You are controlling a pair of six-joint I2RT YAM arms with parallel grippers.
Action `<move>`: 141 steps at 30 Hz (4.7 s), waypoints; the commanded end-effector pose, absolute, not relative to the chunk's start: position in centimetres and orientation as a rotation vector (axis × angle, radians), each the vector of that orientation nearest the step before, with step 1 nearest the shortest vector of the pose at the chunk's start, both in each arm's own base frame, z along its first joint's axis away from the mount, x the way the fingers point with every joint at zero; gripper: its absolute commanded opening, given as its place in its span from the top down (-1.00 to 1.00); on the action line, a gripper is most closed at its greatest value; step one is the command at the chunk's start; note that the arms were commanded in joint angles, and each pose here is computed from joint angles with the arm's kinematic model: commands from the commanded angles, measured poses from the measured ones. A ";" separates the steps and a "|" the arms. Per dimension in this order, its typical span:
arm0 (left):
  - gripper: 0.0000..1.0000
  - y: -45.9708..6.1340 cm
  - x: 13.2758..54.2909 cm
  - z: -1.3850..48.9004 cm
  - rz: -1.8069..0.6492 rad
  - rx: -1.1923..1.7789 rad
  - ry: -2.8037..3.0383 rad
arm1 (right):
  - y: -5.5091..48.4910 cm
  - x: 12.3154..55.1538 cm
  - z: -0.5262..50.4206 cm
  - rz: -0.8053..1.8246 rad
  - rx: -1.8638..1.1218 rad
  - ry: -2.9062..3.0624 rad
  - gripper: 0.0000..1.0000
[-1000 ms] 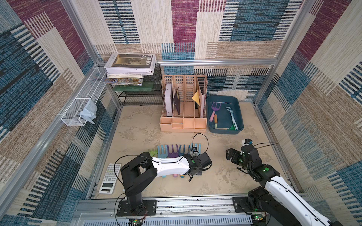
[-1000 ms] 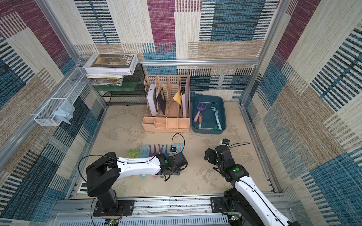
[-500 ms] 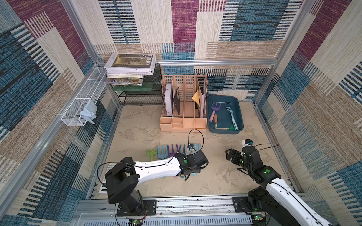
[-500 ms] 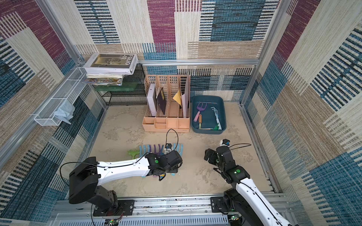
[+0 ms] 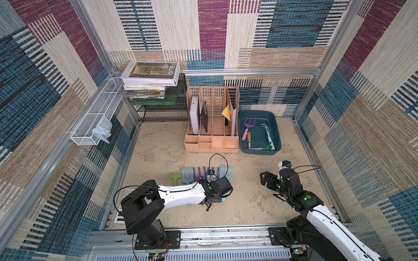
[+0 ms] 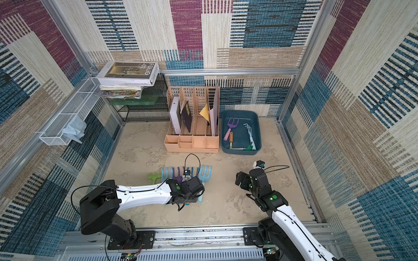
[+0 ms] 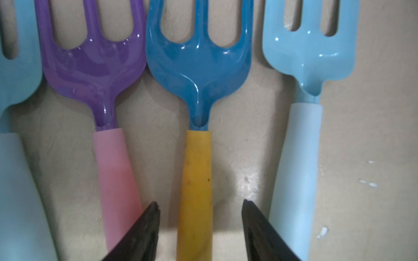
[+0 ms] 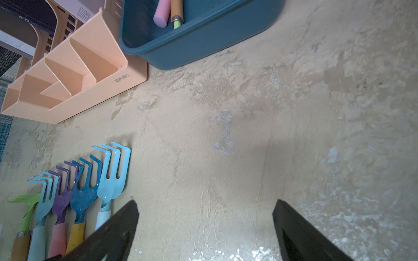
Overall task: Take the hand rake out of the storage box
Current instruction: Adjust the rake at the center of the board, then pick up the rake from the storage box.
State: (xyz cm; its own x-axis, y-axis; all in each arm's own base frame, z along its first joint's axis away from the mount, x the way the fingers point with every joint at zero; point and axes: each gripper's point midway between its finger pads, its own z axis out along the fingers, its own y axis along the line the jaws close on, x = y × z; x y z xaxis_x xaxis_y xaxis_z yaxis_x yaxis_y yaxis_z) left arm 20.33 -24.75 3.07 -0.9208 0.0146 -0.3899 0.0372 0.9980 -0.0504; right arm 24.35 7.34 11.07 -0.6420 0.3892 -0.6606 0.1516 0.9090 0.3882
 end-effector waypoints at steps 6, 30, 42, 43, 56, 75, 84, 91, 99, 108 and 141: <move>0.13 -26.4 20.4 2.4 -0.149 0.043 2.771 | 7.5 24.7 11.2 0.384 0.373 2.252 -0.91; -0.18 -29.0 21.2 6.4 -0.163 0.186 2.692 | 7.8 24.7 10.9 0.394 0.357 2.258 -0.91; -0.12 -32.9 20.4 3.3 -0.354 0.196 2.781 | 7.8 24.7 10.7 0.396 0.355 2.256 -0.91; -0.12 -33.1 20.3 3.2 -0.373 0.198 2.785 | 7.8 24.7 10.8 0.396 0.356 2.255 -0.91; -0.12 -34.3 19.8 2.7 -0.437 0.214 2.814 | 7.8 24.7 10.6 0.396 0.357 2.256 -0.91; -0.98 -8.0 27.3 15.8 0.030 -0.183 2.394 | 15.6 27.8 14.9 0.489 0.088 2.224 -0.91; -0.98 -3.8 26.8 13.0 -0.168 -0.423 2.439 | 16.0 37.1 17.3 0.317 0.144 2.288 -0.91; -0.98 -4.3 26.5 13.5 -0.227 -0.423 2.402 | 10.9 47.4 17.0 0.253 0.267 2.345 -0.77; -0.98 -4.2 26.4 13.6 -0.227 -0.430 2.394 | 9.5 56.8 11.2 0.215 0.289 2.498 -0.20; -0.98 -4.1 26.5 13.3 -0.212 -0.429 2.409 | 12.1 59.7 6.4 0.174 0.256 2.563 -0.08; -0.98 -4.4 26.7 12.6 -0.217 -0.431 2.434 | 10.7 57.3 5.4 0.055 0.155 2.629 0.01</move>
